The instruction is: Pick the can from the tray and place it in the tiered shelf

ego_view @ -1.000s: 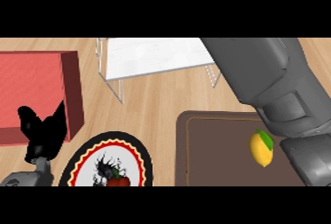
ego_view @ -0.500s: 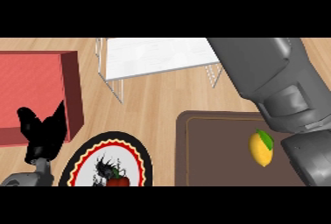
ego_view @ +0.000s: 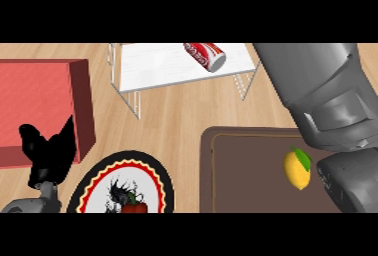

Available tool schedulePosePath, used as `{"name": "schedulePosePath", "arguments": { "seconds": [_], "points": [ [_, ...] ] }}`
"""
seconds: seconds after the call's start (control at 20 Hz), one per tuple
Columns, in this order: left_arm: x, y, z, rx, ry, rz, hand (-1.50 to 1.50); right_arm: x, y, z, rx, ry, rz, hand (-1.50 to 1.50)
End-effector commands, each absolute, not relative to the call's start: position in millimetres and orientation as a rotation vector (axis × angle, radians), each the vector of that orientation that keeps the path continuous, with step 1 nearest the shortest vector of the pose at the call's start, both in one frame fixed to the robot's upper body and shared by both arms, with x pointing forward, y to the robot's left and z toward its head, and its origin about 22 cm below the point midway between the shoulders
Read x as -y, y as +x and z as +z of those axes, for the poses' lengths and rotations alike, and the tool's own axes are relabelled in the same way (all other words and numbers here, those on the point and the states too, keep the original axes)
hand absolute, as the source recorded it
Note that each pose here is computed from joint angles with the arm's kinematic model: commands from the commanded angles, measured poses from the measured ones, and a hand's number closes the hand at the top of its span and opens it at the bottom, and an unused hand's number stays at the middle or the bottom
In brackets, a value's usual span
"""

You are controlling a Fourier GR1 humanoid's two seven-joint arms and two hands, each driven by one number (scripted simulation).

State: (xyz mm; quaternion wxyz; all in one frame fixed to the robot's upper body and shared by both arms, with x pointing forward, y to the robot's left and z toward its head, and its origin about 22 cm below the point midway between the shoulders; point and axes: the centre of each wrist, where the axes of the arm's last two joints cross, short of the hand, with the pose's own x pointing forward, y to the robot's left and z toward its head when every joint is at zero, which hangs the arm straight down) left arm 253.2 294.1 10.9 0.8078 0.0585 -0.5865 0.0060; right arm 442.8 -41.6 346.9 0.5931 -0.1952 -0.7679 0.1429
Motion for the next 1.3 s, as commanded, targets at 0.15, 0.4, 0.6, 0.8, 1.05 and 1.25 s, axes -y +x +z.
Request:
{"name": "schedulePosePath", "arguments": {
  "seconds": [0.15, 0.4, 0.6, 0.8, 1.05, 1.25],
  "points": [
    [-271.2, 249.5, -19.0, 1.128, 0.063, 0.022, 0.0, 70.2, 444.5, 372.0, 1.823, -0.301, 0.053, -1.5],
    [-277.6, 251.7, -8.3, 1.115, 0.078, 0.028, 0.0, 98.8, 451.7, 371.7, 1.829, -0.472, -0.127, -1.5],
    [-291.7, 239.5, -16.2, 1.125, 0.076, 0.043, 0.0, 161.1, 454.4, 391.0, 1.78, -0.521, -0.247, -1.5],
    [-294.8, 239.0, -26.9, 1.107, 0.1, 0.053, 0.0, 199.5, 449.9, 399.2, 1.768, -0.494, -0.367, -1.5],
    [-309.3, 227.5, -26.5, 1.112, 0.109, 0.079, 0.0, 261.6, 445.5, 386.4, 1.734, -0.456, -0.309, -1.5],
    [-301.9, 238.0, -28.3, 1.124, 0.104, 0.064, 0.0, 290.2, 442.3, 370.2, 1.763, -0.429, -0.288, -1.5]
  ]
}}
